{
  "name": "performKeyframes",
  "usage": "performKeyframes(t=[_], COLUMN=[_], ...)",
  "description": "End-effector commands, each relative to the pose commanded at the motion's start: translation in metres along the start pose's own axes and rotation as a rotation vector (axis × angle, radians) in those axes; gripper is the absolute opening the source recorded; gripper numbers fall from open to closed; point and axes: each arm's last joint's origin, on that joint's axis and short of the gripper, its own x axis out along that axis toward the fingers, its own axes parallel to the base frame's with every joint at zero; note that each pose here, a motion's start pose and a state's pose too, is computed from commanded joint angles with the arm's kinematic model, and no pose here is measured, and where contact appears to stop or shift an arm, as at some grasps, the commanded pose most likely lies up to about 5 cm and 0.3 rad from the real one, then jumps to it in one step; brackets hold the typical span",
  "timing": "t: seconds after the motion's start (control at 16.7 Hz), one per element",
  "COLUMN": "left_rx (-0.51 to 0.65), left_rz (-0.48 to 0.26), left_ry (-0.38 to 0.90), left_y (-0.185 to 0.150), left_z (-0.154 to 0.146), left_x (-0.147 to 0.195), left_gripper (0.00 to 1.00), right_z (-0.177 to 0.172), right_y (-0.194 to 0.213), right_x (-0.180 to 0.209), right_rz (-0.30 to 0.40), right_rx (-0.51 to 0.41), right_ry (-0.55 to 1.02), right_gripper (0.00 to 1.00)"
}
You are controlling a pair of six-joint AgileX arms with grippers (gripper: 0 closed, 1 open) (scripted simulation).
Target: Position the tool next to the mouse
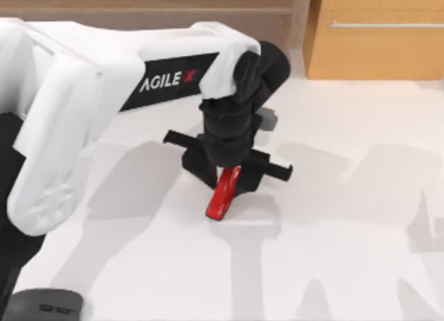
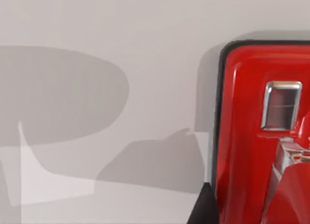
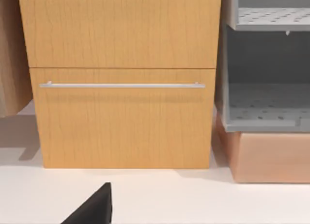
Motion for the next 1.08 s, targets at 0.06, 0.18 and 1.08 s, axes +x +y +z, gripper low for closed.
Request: performKeyframes(t=[0.06, 0.18, 1.08], left_rx=[-0.001, -0.001, -0.073], left_rz=[0.000, -0.002, -0.004], left_ry=[-0.001, -0.008, -0.015], left_y=[0.001, 0.001, 0.045], left_z=[0.000, 0.001, -0.010], left_x=[-0.001, -0.007, -0.041], left_gripper=[0.00, 0.00, 0.00], right_z=[0.000, 0.000, 0.000], right_y=[0.000, 0.000, 0.000], right_x=[0.000, 0.000, 0.000], right_rz=[0.000, 0.000, 0.000], right_rx=[0.000, 0.000, 0.000], right_ry=[0.000, 0.000, 0.000], right_gripper=[1.00, 1.00, 1.00])
